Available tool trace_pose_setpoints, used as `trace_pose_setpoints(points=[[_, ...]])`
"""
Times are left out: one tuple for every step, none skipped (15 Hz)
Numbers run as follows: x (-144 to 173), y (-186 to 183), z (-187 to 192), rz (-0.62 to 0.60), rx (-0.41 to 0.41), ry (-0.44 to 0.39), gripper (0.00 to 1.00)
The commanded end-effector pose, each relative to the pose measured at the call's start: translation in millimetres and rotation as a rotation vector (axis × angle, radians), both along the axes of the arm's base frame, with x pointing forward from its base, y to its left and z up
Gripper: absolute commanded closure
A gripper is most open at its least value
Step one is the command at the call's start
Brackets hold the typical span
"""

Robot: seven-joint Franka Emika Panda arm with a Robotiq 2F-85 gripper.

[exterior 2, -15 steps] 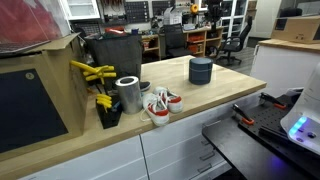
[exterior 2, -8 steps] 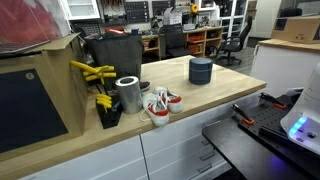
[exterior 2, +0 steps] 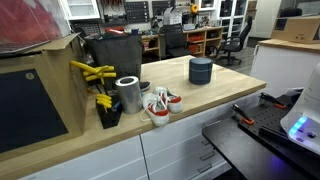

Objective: Close the dark grey container.

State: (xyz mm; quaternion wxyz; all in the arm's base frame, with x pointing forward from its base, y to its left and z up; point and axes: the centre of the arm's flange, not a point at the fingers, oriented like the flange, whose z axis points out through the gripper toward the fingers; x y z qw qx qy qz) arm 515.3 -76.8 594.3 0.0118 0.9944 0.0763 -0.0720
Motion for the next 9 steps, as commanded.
trace_pose_setpoints(points=[[-8,-9,21,0.026,0.003,0.006,1.00],[-9,-10,24,0.019,0.009,0.000,1.00],[-11,-10,26,0.016,0.010,-0.005,1.00],[-13,-10,28,-0.012,0.017,-0.018,1.00],[-16,-9,28,-0.013,0.011,-0.016,0.74],[-18,-7,21,-0.003,-0.011,0.001,0.73],[-22,-3,7,0.028,-0.042,0.051,0.66],[-11,-8,18,-0.003,-0.010,-0.002,0.85],[-12,-7,13,0.001,-0.021,0.018,0.78]])
